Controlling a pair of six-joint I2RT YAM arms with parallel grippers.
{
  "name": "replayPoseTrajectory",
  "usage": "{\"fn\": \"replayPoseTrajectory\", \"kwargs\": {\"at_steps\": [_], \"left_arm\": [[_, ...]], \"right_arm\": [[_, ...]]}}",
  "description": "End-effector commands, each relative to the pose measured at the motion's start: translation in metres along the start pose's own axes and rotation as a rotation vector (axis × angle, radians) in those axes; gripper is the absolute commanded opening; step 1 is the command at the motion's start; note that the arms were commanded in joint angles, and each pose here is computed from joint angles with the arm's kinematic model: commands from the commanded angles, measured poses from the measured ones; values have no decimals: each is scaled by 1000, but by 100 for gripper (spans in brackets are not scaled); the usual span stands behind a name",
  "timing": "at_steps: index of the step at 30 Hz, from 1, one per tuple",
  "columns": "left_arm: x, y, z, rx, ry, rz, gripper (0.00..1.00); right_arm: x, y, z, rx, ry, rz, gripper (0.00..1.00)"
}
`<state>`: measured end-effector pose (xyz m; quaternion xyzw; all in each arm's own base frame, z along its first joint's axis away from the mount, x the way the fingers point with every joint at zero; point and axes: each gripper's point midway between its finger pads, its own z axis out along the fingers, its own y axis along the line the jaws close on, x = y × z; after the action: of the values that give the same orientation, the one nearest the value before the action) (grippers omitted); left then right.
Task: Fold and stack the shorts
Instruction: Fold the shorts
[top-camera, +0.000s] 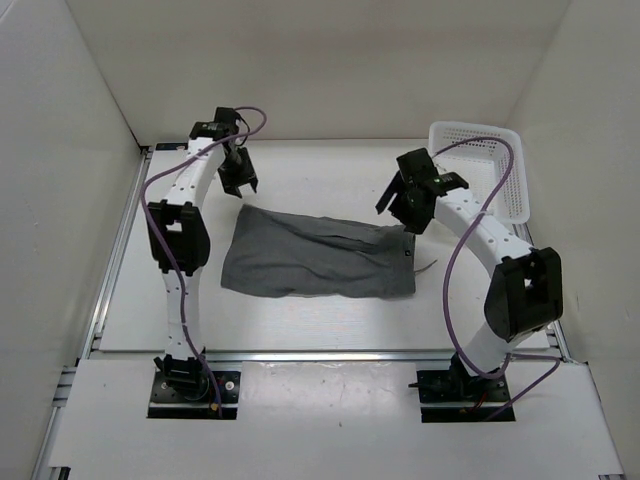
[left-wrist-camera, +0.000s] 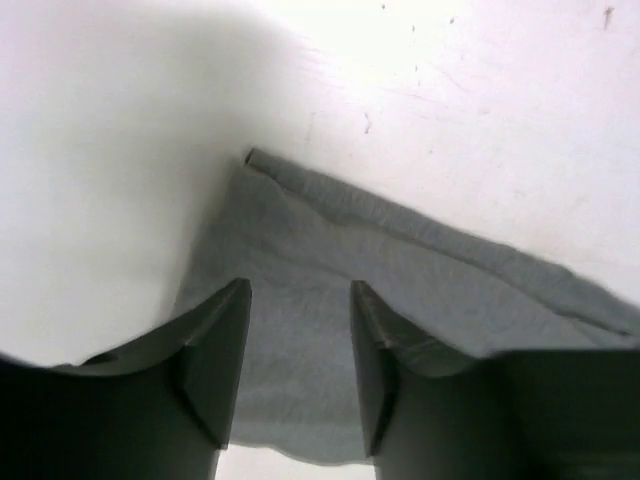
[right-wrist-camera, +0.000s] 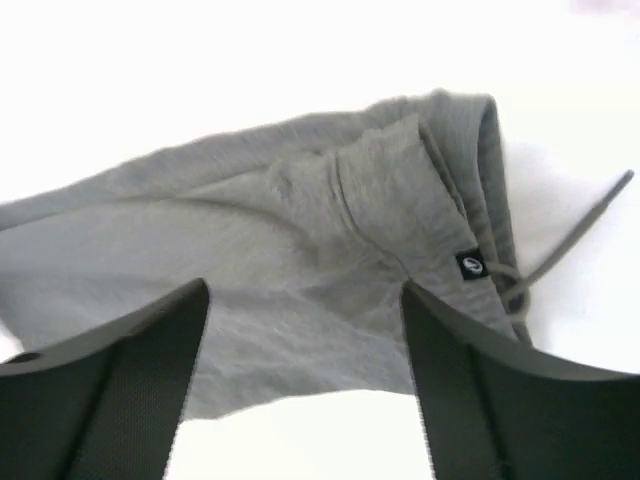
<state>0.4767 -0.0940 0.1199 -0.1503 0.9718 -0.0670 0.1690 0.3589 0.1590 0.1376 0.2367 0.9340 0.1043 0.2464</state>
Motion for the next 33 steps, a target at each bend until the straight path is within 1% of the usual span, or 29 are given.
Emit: {"fn": "replayPoseTrajectory", "kwargs": {"at_steps": [1, 2, 3, 4, 5, 6, 7, 8, 9, 10, 11, 12, 13, 14, 16, 17, 18, 19, 20, 21, 24, 27, 32, 33], "left_arm": [[22, -10, 16, -28, 106, 54, 58], [25, -7, 16, -54, 103, 64, 71], [19, -11, 6, -34, 64, 64, 72], [25, -6, 8, -48, 70, 65, 72], [24, -4, 3, -54, 52, 56, 72], [18, -2, -11, -40, 18, 47, 72], [21, 2, -12, -53, 14, 38, 72], [23, 2, -16, -49, 6, 38, 72], [25, 3, -20, -44, -2, 38, 65], [21, 1, -35, -21, -47, 38, 60], [36, 4, -29, -33, -16, 36, 52], [41, 6, -30, -33, -17, 25, 38], [43, 6, -38, -17, -28, 25, 31], [55, 12, -31, -32, 1, 15, 25], [63, 16, -29, -38, 11, 15, 17], [65, 17, -30, -36, 8, 5, 13], [74, 22, -23, -49, 32, 5, 13], [76, 23, -25, -50, 34, 5, 13], [80, 25, -22, -57, 46, 5, 12], [83, 27, -22, -58, 47, 5, 12], [88, 32, -18, -74, 59, 6, 12], [89, 34, -20, -85, 53, 6, 12], [82, 30, -24, -74, 33, 6, 12], [79, 29, -23, -73, 30, 6, 12]], "right_arm": [[-24, 4, -17, 18, -89, -15, 84], [-19, -1, -18, 40, -103, -30, 84], [-17, -1, -25, 33, -120, -39, 85], [-14, -3, -26, 41, -124, -47, 85], [-9, -11, -23, 63, -120, -51, 85], [-3, -11, -25, 69, -131, -83, 71], [1, -13, -23, 78, -128, -106, 57], [4, -11, -24, 75, -126, -125, 37], [13, -10, -18, 80, -109, -157, 11], [15, -9, -15, 79, -105, -197, 4], [20, -13, -4, 105, -82, -221, 0], [23, -8, -1, 103, -75, -235, 0], [27, -9, 9, 125, -56, -251, 0], [30, -11, 15, 139, -43, -256, 0], [21, -12, 24, 181, -73, -270, 0], [22, -18, 36, 228, -66, -283, 0], [15, -18, 38, 257, -88, -287, 0], [13, -29, 51, 325, -91, -274, 0], [8, -41, 54, 389, -98, -274, 0], [7, -50, 64, 452, -106, -295, 0], [4, -61, 77, 501, -87, -292, 0], [5, -66, 76, 527, -78, -304, 0], [-13, -52, 28, 422, -162, -252, 0], [-21, -47, 11, 385, -194, -246, 2]]}}
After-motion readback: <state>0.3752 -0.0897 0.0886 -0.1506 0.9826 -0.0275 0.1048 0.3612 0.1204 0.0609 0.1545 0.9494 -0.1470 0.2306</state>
